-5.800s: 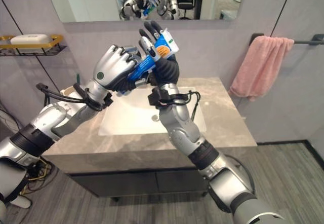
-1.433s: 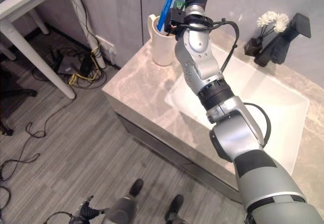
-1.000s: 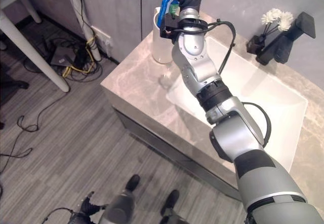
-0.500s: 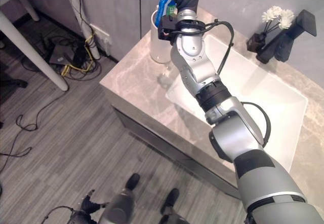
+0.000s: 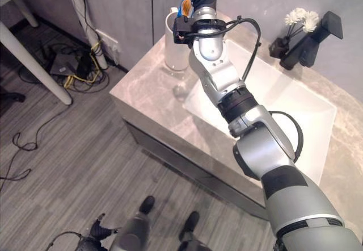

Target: Put brush and paste in cup on sink, flatten towel.

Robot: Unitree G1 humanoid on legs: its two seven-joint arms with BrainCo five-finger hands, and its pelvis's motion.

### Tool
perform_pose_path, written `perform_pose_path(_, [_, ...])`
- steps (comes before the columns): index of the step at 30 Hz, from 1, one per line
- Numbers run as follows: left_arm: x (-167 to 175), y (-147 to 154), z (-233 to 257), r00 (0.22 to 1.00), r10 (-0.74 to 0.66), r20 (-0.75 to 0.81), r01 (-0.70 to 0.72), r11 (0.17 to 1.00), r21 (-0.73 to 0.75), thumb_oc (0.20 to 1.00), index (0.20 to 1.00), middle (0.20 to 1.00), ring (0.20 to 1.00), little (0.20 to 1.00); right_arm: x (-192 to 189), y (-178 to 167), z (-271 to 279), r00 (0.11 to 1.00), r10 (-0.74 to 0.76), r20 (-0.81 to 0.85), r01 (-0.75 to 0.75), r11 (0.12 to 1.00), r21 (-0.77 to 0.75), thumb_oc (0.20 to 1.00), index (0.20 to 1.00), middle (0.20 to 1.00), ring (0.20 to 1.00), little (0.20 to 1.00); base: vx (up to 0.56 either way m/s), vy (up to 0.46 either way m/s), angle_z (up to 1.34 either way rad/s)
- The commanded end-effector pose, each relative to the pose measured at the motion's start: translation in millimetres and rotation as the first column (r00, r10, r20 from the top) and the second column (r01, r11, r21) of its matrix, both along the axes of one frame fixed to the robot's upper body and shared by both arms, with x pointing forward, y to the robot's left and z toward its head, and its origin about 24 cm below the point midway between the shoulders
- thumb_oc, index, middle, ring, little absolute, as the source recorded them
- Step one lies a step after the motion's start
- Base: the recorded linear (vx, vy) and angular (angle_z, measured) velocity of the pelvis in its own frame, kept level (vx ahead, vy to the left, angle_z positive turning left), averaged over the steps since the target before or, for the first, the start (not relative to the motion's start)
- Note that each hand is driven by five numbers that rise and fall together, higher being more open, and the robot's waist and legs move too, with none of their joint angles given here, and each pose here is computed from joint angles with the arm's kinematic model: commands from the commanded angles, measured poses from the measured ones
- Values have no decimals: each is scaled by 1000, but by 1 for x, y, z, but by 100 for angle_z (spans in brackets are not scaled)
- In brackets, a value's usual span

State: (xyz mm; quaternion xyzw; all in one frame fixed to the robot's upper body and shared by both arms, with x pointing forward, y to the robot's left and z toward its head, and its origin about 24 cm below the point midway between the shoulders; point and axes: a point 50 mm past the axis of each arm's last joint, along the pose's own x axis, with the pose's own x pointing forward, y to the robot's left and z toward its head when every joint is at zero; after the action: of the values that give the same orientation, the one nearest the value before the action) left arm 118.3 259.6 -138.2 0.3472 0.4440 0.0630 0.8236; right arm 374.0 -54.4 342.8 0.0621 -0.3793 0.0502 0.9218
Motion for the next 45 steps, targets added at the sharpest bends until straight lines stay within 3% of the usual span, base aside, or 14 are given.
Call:
perform_pose_path(1, [-6, 10, 0, 999, -13, -34, 15, 998, 54, 1000, 1000, 1000, 1000, 1000, -22, 0, 44, 983, -32, 183, 29, 999, 21, 1000, 1000, 1000, 1000, 1000, 11, 3, -11])
perform_pose_path(12, [-13, 9, -4, 997, -1, -79, 6, 998, 66, 1000, 1000, 1000, 1000, 1000, -40, -33, 56, 930, -171, 324, 153, 985, 80, 1000, 1000, 1000, 1000, 1000, 9, 25, -20])
perform_pose_path(17, [-17, 6, -7, 995, 29, -92, -23, 998, 61, 1000, 1000, 1000, 1000, 1000, -60, -84, 54, 846, -325, 423, 289, 946, 150, 1000, 1000, 1000, 1000, 1000, -2, 27, -19])
perform_pose_path(19, [-19, 2, -9, 994, 33, -104, -28, 998, 49, 1000, 1000, 1000, 1000, 1000, -71, -120, 44, 757, -459, 465, 449, 882, 140, 1000, 1000, 1000, 1000, 1000, -33, 34, -1])
perform_pose_path(23, [-27, -7, -15, 988, 59, -141, -59, 998, 7, 1000, 1000, 1000, 1000, 1000, -78, -151, 12, 757, -502, 419, 486, 860, 154, 1000, 1000, 1000, 1000, 1000, -95, 34, -26])
perform_pose_path(27, [-32, -12, -18, 985, 61, -162, -63, 998, -7, 1000, 1000, 1000, 1000, 1000, -101, -202, -44, 571, -725, 386, 771, 635, 53, 1000, 1000, 1000, 1000, 1000, -97, 25, -25])
perform_pose_path(30, [-36, -12, -19, 983, 59, -174, -60, 998, -1, 1000, 1000, 1000, 1000, 1000, -111, -223, -73, 509, -803, 309, 837, 546, 41, 1000, 1000, 1000, 1000, 1000, -74, 23, -20])
perform_pose_path(32, [-38, -14, -20, 982, 69, -175, -71, 997, -6, 1000, 1000, 1000, 1000, 1000, -126, -252, -109, 363, -903, 230, 929, 368, -22, 1000, 1000, 1000, 1000, 1000, -60, 24, -18])
perform_pose_path(33, [-38, -17, -20, 983, 72, -171, -75, 997, -10, 1000, 1000, 1000, 1000, 1000, -134, -267, -144, 283, -953, 111, 959, 277, -60, 1000, 1000, 1000, 1000, 1000, -9, 35, -4])
perform_pose_path(36, [-37, -21, -21, 982, 86, -169, -90, 996, -15, 1000, 1000, 1000, 1000, 1000, -149, -286, -212, 198, -959, -205, 973, 217, -75, 1000, 1000, 1000, 1000, 1000, -17, 23, -12])
perform_pose_path(38, [-35, -26, -22, 984, 74, -159, -79, 996, -27, 1000, 1000, 1000, 1000, 1000, -166, -295, -263, 81, -917, -391, 979, 146, -140, 1000, 1000, 1000, 1000, 1000, 1, 8, -5])
perform_pose_path(42, [-31, -32, -22, 989, 27, -147, -34, 998, -45, 1000, 1000, 1000, 1000, 1000, -202, -298, -358, -171, -728, -664, 921, 121, -370, 1000, 1000, 1000, 1000, 1000, 13, 24, -4])
perform_pose_path(44, [-28, -36, -21, 992, 0, -129, -8, 998, -63, 1000, 1000, 1000, 1000, 1000, -222, -284, -413, -306, -657, -689, 707, 328, -627, 1000, 1000, 1000, 1000, 1000, -30, 26, -7])
perform_pose_path(45, [-28, -35, -21, 992, 3, -128, -11, 998, -64, 1000, 1000, 1000, 1000, 1000, -221, -284, -413, -303, -658, -689, 706, 331, -626, 1000, 1000, 1000, 1000, 1000, -124, -39, -19])
